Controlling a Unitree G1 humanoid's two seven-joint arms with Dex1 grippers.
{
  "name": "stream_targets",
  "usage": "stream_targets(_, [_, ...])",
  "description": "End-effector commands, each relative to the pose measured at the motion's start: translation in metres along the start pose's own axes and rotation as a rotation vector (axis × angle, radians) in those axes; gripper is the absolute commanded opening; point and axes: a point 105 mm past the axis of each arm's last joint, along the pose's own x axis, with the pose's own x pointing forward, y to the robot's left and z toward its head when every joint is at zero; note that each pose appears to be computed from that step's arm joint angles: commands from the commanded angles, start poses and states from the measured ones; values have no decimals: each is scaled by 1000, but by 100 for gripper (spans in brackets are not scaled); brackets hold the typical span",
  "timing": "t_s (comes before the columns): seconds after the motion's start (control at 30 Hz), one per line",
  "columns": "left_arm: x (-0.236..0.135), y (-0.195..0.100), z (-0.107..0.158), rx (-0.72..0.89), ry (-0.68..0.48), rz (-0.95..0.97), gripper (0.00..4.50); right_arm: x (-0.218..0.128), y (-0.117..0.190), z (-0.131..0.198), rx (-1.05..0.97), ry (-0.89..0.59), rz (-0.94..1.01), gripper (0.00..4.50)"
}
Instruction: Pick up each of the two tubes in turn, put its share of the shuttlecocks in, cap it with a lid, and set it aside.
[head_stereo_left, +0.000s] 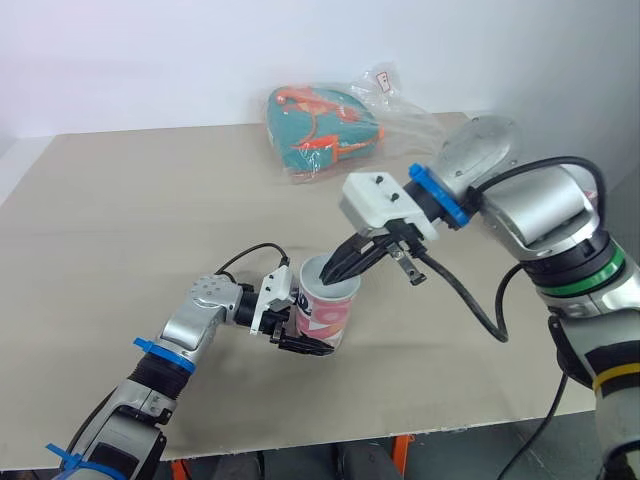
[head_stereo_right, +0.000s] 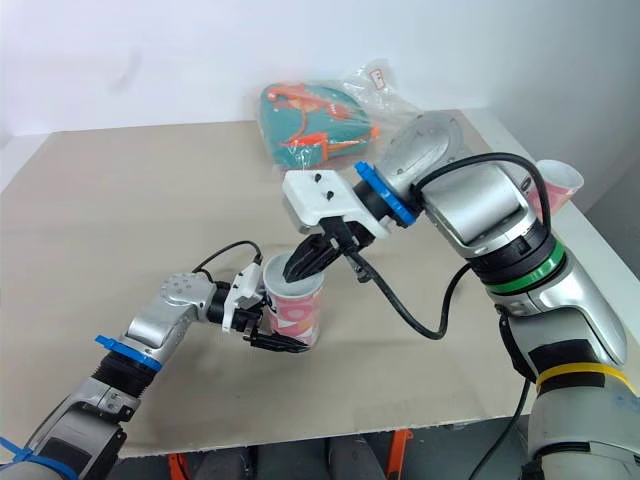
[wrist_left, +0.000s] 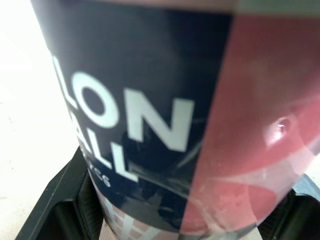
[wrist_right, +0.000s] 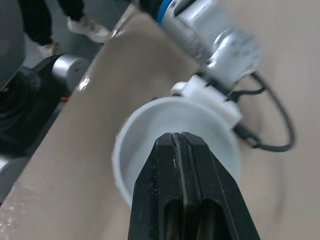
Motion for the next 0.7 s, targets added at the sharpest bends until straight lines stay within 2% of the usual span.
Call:
stream_targets(0.03, [-4, -6, -22, -72, 71, -1, 344, 9, 6, 3, -20, 21, 67, 6])
stream_targets(0.23, [-6, -5, -20, -71, 65, 13, 344, 29, 11, -13, -27, 101, 127, 6])
stream_targets(0.4, [-6, -2, -18, -62, 51, 35, 344, 32, 0, -21, 20, 113, 97, 6])
stream_targets(0.53, [-5, -1, -17, -58, 39, 44, 344, 14, -13, -11, 12, 59, 25, 6])
stream_targets(0.7, [-3, 1, -14, -39, 18, 66, 344, -31, -27, 19, 25, -195, -123, 6])
